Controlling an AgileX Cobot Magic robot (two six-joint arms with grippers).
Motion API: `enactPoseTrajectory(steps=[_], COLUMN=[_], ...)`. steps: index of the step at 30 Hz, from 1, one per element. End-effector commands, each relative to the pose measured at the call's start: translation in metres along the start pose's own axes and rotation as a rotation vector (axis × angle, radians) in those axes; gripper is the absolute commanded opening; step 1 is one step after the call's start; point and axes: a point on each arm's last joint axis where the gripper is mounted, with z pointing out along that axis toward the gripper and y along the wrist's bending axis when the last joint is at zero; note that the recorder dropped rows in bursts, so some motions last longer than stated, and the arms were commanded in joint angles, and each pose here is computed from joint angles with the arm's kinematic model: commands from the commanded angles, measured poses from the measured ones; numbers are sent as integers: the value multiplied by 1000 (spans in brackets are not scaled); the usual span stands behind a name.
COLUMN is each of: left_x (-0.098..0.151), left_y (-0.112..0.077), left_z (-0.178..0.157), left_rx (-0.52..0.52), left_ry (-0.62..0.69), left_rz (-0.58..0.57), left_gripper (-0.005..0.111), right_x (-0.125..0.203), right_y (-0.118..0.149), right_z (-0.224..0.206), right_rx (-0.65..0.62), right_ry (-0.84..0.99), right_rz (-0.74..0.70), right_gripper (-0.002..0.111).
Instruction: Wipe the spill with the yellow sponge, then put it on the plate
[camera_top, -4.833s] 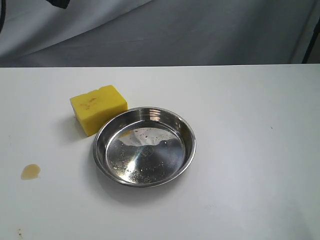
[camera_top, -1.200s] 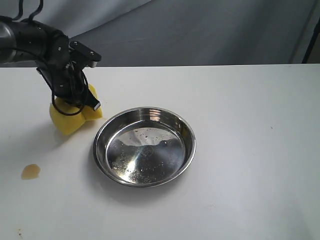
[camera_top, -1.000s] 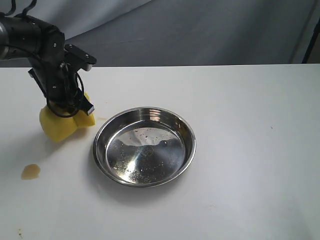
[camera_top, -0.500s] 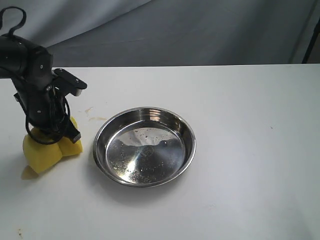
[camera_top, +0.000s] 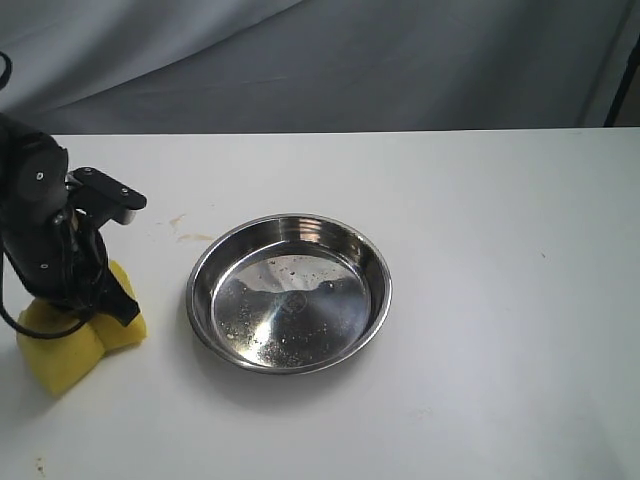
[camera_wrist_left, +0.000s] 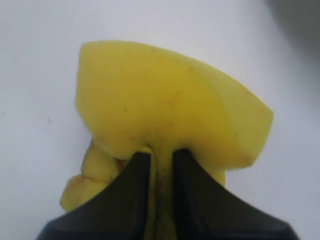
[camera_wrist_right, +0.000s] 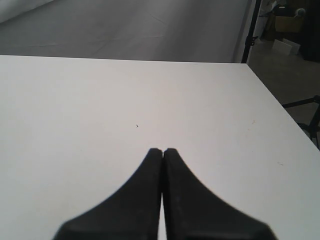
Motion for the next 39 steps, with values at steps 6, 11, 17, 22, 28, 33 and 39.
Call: enactPoseTrajectory(steps=[6, 11, 17, 22, 28, 33, 39], left_x=[26, 40, 43, 32, 10, -22, -57], left_y=[6, 23, 38, 40, 44, 56, 72], left_z=[3, 21, 29, 41, 69, 86, 95], left_rx=[-21, -15, -18, -18, -7, -12, -26], left_ry=[29, -36, -123, -221, -249, -263, -251], left_rz=[-102, -239, -301, -270, -254, -262, -285], left_gripper=[0, 0, 0, 0, 0, 0, 0], right_x=[1, 1, 1, 1, 1, 1, 1], right_y=[0, 0, 0, 0, 0, 0, 0], right_z=[0, 0, 0, 0, 0, 0, 0], right_rx=[8, 8, 8, 8, 8, 8, 8], right_ry=[-4, -4, -4, -4, -4, -4, -4], right_rz=[-8, -8, -8, -8, -8, -8, -8], right_gripper=[0, 0, 0, 0, 0, 0, 0])
